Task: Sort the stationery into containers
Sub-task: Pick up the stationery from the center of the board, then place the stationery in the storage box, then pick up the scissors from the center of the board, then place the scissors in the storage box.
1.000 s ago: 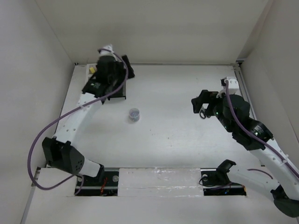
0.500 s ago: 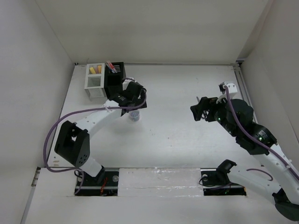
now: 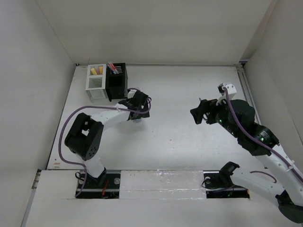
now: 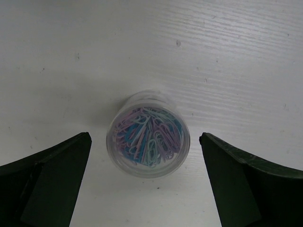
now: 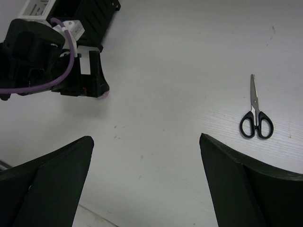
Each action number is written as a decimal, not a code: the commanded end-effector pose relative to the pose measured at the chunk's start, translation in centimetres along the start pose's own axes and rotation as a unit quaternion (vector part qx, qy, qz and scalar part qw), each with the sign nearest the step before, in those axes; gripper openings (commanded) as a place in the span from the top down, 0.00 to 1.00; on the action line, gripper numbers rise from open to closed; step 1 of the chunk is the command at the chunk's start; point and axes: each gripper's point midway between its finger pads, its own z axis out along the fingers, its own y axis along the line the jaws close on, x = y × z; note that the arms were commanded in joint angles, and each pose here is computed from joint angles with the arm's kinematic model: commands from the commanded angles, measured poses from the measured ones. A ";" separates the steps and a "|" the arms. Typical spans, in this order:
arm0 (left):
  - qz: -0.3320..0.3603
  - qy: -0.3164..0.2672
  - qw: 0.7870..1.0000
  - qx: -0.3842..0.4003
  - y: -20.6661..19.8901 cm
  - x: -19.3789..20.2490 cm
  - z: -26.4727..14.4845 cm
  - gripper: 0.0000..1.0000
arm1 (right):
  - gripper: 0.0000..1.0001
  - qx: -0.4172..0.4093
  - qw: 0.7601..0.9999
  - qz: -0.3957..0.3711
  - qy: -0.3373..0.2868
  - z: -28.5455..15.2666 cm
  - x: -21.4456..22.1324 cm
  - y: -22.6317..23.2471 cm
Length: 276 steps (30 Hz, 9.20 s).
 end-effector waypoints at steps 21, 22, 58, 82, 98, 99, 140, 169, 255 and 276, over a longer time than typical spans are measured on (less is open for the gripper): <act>-0.027 -0.027 0.999 -0.007 -0.4 -3.0 -2.1 1.00 | 0.00 -0.026 0.999 -0.007 -0.027 -0.1 -1.4 1.0; -0.033 -0.040 0.999 -0.004 -0.5 -4.2 -3.1 1.00 | 0.00 -0.026 0.999 -0.007 -0.027 -0.1 -1.4 1.0; -0.256 -0.116 0.956 -0.091 19.7 -26.9 -1.6 1.00 | 0.00 -0.056 0.998 -0.026 -0.029 -0.9 -1.4 1.9; -0.227 -0.070 0.961 -0.142 19.8 -23.8 0.3 1.00 | 0.00 -0.056 0.998 -0.026 -0.029 -1.0 -1.2 1.8; -0.220 -0.051 0.965 -0.137 19.5 -23.0 1.1 1.00 | 0.00 -0.057 0.997 -0.025 -0.034 -1.2 -1.4 1.8; -0.220 -0.051 0.965 -0.137 19.5 -23.0 1.1 0.98 | 0.00 -0.057 0.997 -0.025 -0.034 -1.2 -1.4 1.8; -0.142 -0.241 0.956 0.089 7.5 -25.2 -21.7 0.01 | 0.00 0.117 0.985 0.020 0.122 8.1 3.6 -5.6; -0.090 -0.231 0.947 0.202 7.5 -12.2 -21.7 0.01 | 0.26 0.349 0.872 0.158 0.306 11.8 16.0 -26.8; -0.099 -0.376 0.874 0.291 -3.6 -20.7 -21.8 1.00 | 0.00 -0.030 0.996 0.055 0.064 12.1 2.3 10.2; -0.282 -0.424 0.833 -0.215 12.9 -32.4 -10.6 1.00 | 0.00 -0.113 0.990 0.067 0.054 5.6 4.7 9.0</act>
